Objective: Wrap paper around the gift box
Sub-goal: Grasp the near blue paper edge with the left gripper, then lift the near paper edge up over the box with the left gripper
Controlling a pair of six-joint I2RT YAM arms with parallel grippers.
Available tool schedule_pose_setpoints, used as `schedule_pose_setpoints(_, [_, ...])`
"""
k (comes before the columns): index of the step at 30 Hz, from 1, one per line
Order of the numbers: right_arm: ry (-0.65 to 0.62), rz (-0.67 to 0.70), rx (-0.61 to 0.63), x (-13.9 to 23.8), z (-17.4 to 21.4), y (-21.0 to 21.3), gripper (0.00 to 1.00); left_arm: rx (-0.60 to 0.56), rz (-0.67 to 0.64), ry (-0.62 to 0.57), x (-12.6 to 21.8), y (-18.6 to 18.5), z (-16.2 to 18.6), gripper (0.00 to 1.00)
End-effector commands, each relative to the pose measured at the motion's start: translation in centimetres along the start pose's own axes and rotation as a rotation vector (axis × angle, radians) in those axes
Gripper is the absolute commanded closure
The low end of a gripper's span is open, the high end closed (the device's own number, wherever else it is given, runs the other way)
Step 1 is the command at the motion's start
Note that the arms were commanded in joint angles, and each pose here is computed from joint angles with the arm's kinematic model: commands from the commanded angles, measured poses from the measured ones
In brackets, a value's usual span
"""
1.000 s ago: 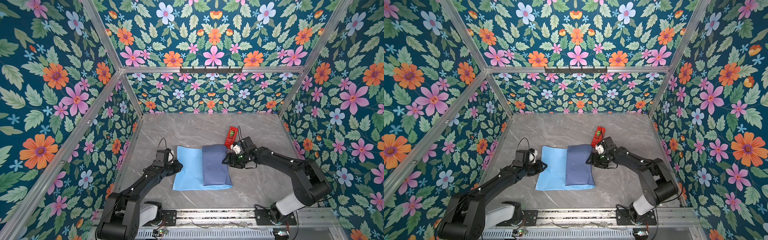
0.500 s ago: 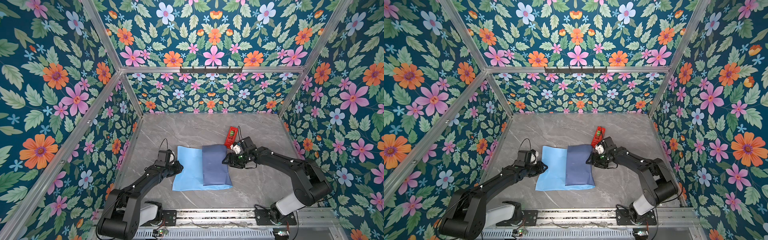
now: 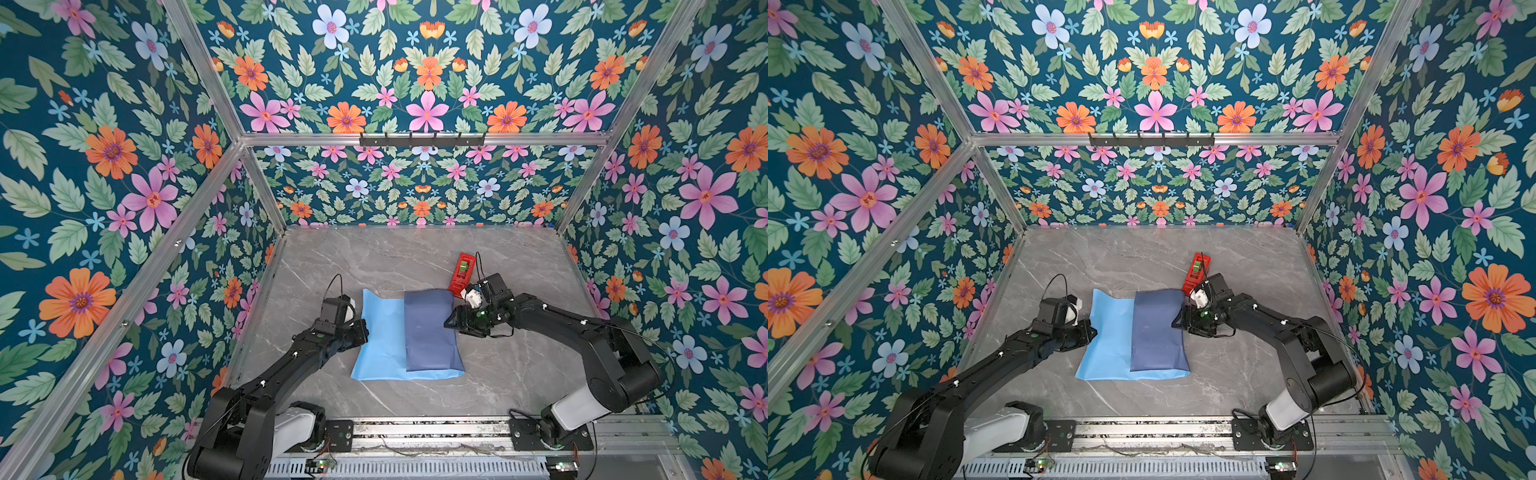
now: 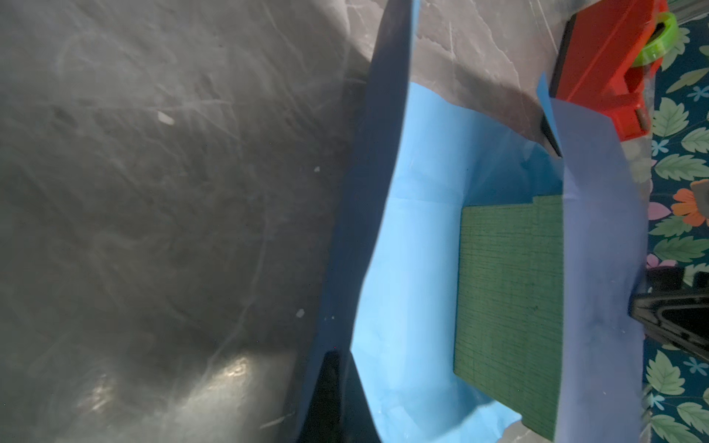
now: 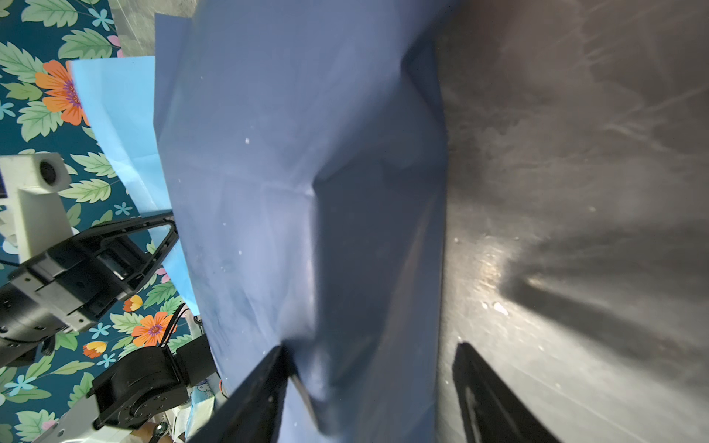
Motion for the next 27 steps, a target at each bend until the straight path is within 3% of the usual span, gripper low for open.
schedule_pose_setpoints(1, [-0.009, 0.187, -0.047, -0.3, 0.7, -2.1, 0.32, -0.036, -0.062, 0.000, 0.1, -0.1, 0.0, 1.00])
schedule_pose_setpoints(17, [-0.006, 0.189, -0.048, -0.4, 0.8, -2.0, 0.32, -0.150, -0.162, 0.028, 0.9, -6.6, -0.4, 1.00])
schedule_pose_setpoints(27, [-0.004, 0.189, -0.045, -0.6, 0.8, -1.9, 0.32, -0.303, -0.306, 0.079, 0.2, -12.0, 0.2, 1.00])
Point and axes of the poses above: each gripper's point midway between its finger pads, its own x axis back along the fingers, its own y axis along the line the jaws close on, z = x × y, the point moved 10 cm from there along x, back along the fingers, and after that the axes turned 4 degrees about -x, right-handed, at the moved point
